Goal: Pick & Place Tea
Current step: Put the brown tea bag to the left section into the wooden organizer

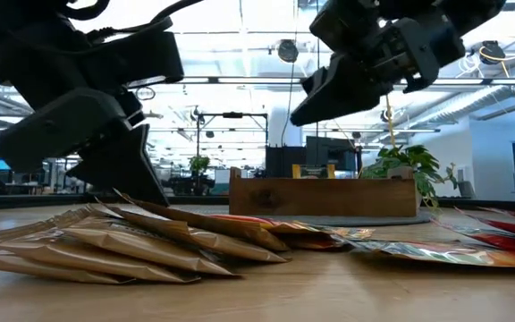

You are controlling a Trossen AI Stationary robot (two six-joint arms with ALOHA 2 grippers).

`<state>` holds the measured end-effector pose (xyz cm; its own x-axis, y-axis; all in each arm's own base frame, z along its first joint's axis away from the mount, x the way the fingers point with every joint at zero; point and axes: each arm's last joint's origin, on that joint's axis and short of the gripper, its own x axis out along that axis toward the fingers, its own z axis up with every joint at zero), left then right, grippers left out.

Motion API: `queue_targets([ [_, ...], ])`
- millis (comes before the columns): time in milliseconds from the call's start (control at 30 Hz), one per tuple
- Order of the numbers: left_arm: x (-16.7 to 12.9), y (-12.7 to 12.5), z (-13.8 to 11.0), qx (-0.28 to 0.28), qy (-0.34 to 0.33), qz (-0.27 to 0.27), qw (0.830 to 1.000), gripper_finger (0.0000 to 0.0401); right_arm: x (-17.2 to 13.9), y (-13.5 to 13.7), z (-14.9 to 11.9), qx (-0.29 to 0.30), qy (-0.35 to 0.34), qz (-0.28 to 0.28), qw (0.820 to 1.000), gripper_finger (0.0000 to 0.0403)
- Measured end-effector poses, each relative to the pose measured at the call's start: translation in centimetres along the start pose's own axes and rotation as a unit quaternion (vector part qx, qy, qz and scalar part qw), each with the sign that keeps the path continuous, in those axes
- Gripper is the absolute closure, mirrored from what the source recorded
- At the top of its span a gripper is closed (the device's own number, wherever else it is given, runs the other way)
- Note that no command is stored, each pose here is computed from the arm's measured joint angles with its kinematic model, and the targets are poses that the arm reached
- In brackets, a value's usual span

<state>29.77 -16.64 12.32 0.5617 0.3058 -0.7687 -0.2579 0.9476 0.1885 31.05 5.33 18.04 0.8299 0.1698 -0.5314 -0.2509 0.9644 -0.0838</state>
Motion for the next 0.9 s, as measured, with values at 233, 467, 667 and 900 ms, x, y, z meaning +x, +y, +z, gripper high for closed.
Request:
queue_targets([
  [233,0.3,0.4,0.2,-0.004,-0.003,0.011,1.000,0.0366,2.6,0.3,-2.3,-0.010,0.042,0.008,0.999,0.0403],
  [467,1.6,2.1,-1.2,-0.026,0.016,0.041,0.999,0.0366,5.3,-0.2,-4.2,-0.006,0.025,0.013,1.000,0.0403],
  [667,2.2,3.0,-1.4,-0.042,0.015,0.066,0.997,0.0366,5.7,0.0,-3.8,-0.010,-0.006,-0.004,1.000,0.0403],
  [900,0.9,2.5,-0.7,-0.049,0.012,0.034,0.998,0.0366,6.3,0.7,-3.6,0.002,-0.001,0.056,0.998,0.0403],
])
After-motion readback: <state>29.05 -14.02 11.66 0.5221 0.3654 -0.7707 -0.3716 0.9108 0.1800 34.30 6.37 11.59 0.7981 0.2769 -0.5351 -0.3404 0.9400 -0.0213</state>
